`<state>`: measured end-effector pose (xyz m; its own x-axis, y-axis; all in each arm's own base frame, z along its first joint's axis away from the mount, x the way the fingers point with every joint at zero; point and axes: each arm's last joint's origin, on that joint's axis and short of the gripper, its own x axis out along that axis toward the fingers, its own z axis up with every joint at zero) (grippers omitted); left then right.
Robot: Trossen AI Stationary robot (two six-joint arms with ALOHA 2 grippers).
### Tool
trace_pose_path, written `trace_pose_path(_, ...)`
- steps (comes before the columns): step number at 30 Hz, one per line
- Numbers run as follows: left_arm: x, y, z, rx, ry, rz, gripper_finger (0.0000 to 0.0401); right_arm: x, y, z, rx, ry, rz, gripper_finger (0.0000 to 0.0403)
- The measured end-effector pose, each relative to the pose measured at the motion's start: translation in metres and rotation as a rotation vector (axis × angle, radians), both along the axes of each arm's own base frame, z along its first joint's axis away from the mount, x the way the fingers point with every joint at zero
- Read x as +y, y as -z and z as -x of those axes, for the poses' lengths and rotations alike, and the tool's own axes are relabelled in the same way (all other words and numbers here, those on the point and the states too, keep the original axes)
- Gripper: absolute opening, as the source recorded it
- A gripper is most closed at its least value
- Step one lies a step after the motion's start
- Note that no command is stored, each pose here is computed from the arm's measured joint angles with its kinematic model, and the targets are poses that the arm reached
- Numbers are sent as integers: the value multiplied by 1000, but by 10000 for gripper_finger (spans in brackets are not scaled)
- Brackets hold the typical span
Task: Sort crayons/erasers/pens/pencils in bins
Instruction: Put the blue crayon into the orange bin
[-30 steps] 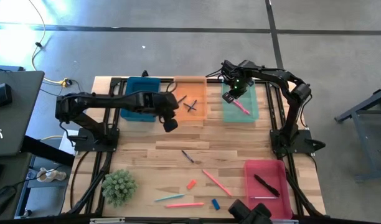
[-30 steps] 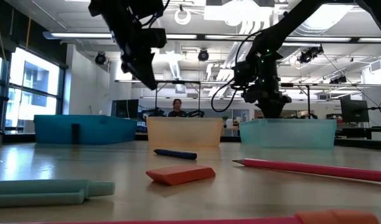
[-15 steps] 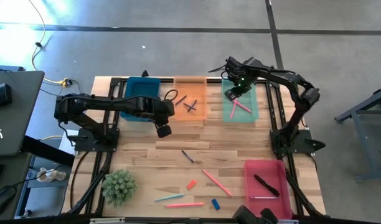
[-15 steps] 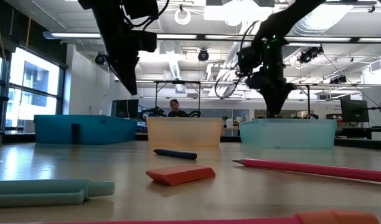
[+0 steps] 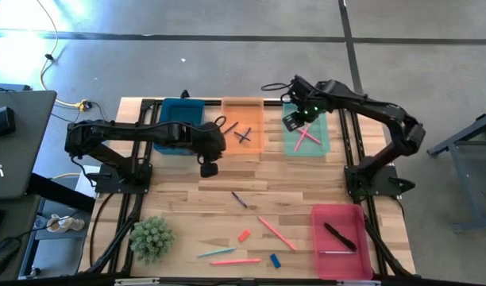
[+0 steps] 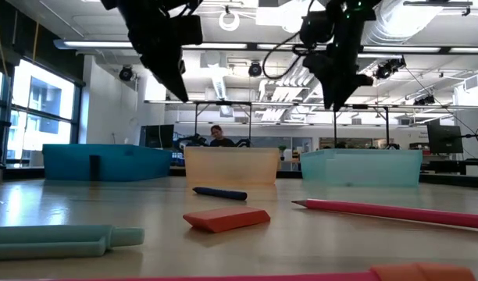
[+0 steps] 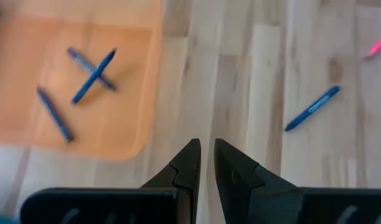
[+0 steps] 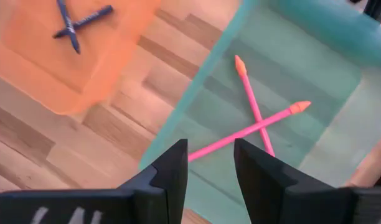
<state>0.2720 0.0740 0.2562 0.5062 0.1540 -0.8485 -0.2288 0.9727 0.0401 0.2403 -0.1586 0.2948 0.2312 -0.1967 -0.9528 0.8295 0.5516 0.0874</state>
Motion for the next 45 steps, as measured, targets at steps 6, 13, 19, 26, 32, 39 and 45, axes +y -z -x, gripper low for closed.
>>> trace_pose_path(6,1,-3,-5,-49,160,-50,61,22,-9,-4,-1,4,47,123)
trace_pose_path(13,-6,-9,-14,-134,302,-131,138,45,-9,-13,-7,3,22,123)
trace_pose_path(19,-23,-5,-30,-198,423,-149,166,59,-9,-17,3,35,37,123)
trace_pose_path(26,-48,18,-48,-142,540,-174,150,67,-8,-18,12,106,44,123)
trace_pose_path(32,-66,38,-59,-89,618,-176,139,73,-8,-20,-2,129,38,123)
trace_pose_path(39,-72,70,-70,-2,644,-147,140,81,-9,-24,-14,119,50,123)
trace_pose_path(45,-73,100,-78,60,632,-111,136,87,-9,-26,-22,141,62,123)
